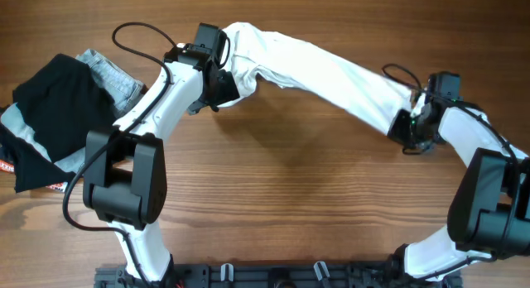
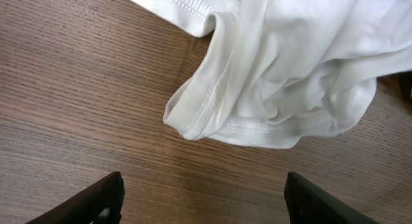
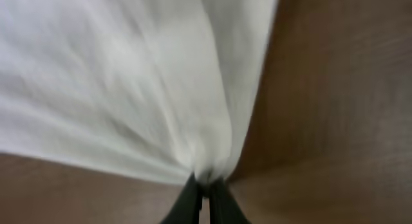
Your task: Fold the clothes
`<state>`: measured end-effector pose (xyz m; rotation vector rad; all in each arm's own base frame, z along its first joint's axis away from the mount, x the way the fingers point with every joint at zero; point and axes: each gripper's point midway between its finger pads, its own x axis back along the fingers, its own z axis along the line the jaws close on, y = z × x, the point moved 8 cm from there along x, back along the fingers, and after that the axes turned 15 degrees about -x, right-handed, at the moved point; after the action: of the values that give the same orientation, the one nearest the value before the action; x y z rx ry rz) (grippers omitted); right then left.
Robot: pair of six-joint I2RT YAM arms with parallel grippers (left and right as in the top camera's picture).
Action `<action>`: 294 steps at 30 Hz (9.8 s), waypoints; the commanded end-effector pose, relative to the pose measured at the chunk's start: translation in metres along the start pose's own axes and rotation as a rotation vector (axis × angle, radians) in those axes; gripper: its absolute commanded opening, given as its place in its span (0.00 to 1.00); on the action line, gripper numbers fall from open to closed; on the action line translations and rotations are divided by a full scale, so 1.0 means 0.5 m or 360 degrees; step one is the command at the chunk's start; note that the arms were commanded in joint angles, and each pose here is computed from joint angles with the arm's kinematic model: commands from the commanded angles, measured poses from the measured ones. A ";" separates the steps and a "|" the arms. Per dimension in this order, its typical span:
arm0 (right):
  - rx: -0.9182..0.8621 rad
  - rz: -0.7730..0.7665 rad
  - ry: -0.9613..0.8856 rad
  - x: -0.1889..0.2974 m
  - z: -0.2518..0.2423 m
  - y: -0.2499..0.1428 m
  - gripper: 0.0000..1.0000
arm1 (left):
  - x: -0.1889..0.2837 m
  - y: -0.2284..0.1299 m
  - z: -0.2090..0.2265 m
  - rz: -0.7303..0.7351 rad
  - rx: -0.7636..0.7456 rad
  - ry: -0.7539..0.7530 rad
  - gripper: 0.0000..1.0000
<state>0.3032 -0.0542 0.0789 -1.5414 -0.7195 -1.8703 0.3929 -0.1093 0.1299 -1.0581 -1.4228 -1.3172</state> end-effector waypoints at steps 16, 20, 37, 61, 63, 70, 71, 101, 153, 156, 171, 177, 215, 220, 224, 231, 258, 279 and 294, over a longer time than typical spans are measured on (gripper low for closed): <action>-0.0271 -0.0186 0.0501 0.069 0.067 0.156 0.04 | -0.014 -0.010 0.003 0.0053 -0.0011 0.0022 0.80; -0.0325 -0.0528 0.0710 0.081 0.086 0.244 0.15 | -0.014 -0.010 0.002 0.0049 -0.0012 0.0020 0.80; -0.0220 -0.0329 0.0405 -0.011 0.018 0.176 0.41 | -0.015 -0.010 0.002 0.0050 -0.0012 0.0020 0.81; -0.0297 -0.0617 0.0429 0.252 0.020 0.149 0.04 | -0.014 -0.015 -0.015 0.0058 -0.0040 -0.0014 0.90; -0.0304 -0.0760 0.0395 0.333 0.005 0.110 0.04 | -0.014 -0.015 -0.015 0.0059 -0.0040 -0.0015 0.90; -0.0527 -0.1026 0.0152 0.430 -0.057 0.045 0.04 | -0.015 -0.008 -0.024 0.0027 -0.0043 -0.0072 0.89; -0.0562 -0.1027 0.0107 0.428 -0.067 0.046 0.04 | -0.016 -0.007 -0.028 0.0033 -0.0043 -0.0103 0.89; -0.0518 -0.0817 -0.0005 0.367 -0.098 0.073 0.04 | -0.037 -0.073 -0.134 0.0180 -0.0197 -0.0194 0.04; -0.0498 -0.0645 -0.0171 0.325 -0.116 0.065 0.04 | -0.085 -0.214 -0.016 0.0387 -0.0124 -0.0018 0.04; -0.0288 -0.0551 0.0101 0.322 -0.078 0.064 0.04 | -0.027 -0.171 0.017 0.0319 -0.0120 -0.0035 0.04; -0.0074 -0.0830 0.0420 0.567 -0.028 0.007 0.04 | 0.521 -0.168 0.155 -0.1015 0.0013 -0.0353 0.04; 0.0055 -0.1171 0.0525 0.719 -0.024 -0.059 0.04 | 0.723 -0.223 0.190 -0.1514 0.0061 -0.0361 0.04; 0.0475 -0.1241 0.0677 0.598 0.169 0.279 0.04 | 0.391 0.172 0.121 -0.0611 0.0051 -0.0494 0.04; 0.0280 -0.0486 0.0185 0.395 0.093 0.235 0.04 | 0.214 0.070 0.101 0.0261 0.0003 -0.0361 0.04; 0.0126 -0.0088 -0.0198 0.262 0.013 0.168 0.04 | 0.124 -0.035 0.085 0.0718 -0.0073 -0.0274 0.04; -0.0185 0.0170 -0.0713 0.173 -0.085 0.081 0.04 | 0.040 -0.193 0.124 0.1197 -0.0080 0.0009 0.04; -0.0203 -0.0270 0.0023 0.260 -0.095 0.084 0.05 | 0.239 -0.180 0.206 0.0281 0.0320 0.0012 0.05; -0.0059 -0.0501 0.0259 0.124 0.034 0.200 0.05 | 0.010 -0.011 0.183 -0.0002 0.0316 -0.0116 0.06; -0.0058 -0.0168 -0.0159 0.051 -0.047 0.107 0.50 | 0.016 -0.092 0.191 0.0386 0.0332 -0.0033 0.50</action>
<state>0.3404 -0.1133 0.1278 -1.5766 -0.8620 -2.0055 0.3486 -0.0205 0.1291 -1.0585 -1.4200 -1.0026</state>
